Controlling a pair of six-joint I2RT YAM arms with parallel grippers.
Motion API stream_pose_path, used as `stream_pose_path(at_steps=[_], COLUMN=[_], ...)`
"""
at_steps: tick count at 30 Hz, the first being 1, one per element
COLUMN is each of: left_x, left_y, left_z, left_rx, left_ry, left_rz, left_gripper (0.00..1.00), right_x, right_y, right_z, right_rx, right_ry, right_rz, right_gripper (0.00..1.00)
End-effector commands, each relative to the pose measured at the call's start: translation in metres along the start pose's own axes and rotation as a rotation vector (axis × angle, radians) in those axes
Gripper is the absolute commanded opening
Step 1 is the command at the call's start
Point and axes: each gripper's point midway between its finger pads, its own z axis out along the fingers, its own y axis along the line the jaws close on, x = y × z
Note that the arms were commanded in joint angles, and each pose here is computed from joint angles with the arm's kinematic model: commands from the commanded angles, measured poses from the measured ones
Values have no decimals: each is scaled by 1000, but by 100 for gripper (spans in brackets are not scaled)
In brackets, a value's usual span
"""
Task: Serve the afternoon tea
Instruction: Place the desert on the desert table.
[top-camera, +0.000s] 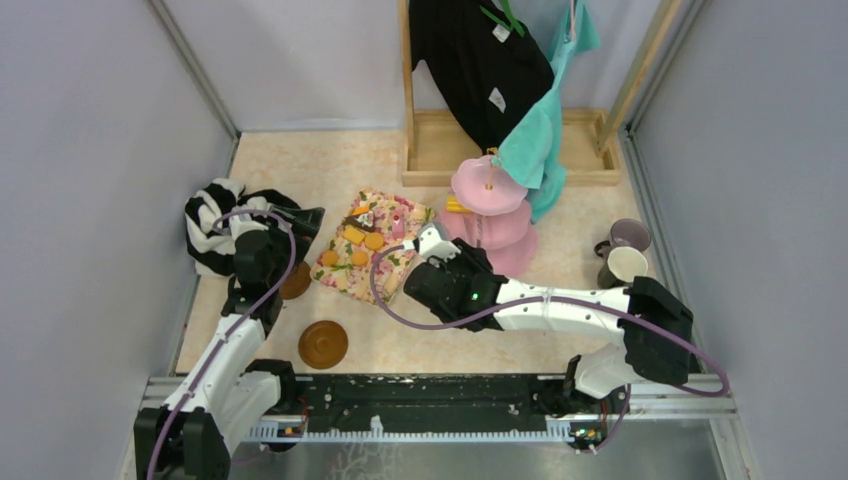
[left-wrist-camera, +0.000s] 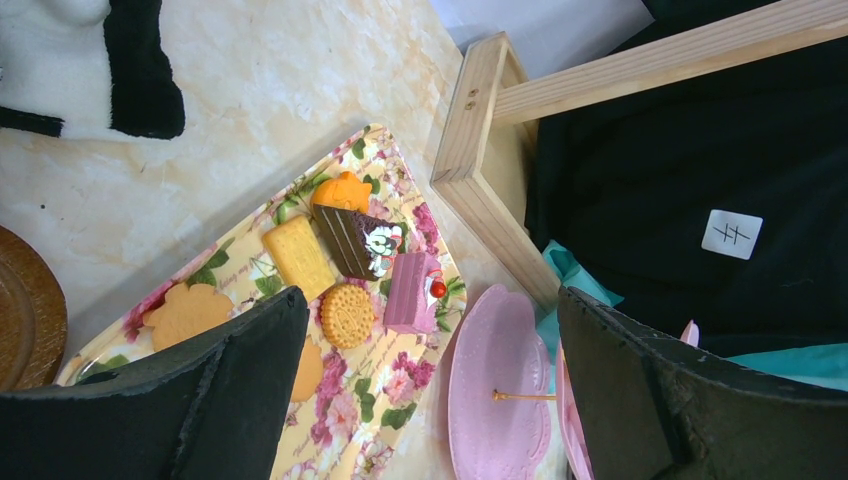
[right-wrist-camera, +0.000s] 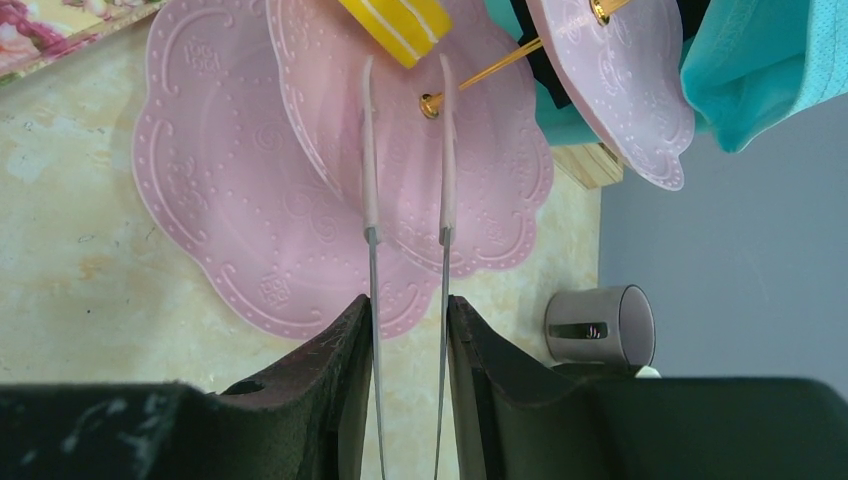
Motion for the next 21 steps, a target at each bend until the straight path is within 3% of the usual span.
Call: stream_pose_path(at_steps=[1, 10, 15, 21], left_x=[-5, -6, -10, -9], left_y=[-9, -11, -15, -13], left_z=[0, -1, -3, -3], left_rx=[34, 36, 39, 34], left_ry=[-14, -15, -25, -27], left_rz=[-5, -8, -13, -5], left_gripper=[99, 99, 99, 99], right_x=[-1, 5, 4, 0], right_y=[-12, -18, -26, -32], right_z=[-3, -5, -9, -12], right_rx=[17, 17, 8, 8], right_ry=[-12, -19, -38, -50], right_rz=[64, 89, 124, 152], right_gripper=[32, 27, 15, 10])
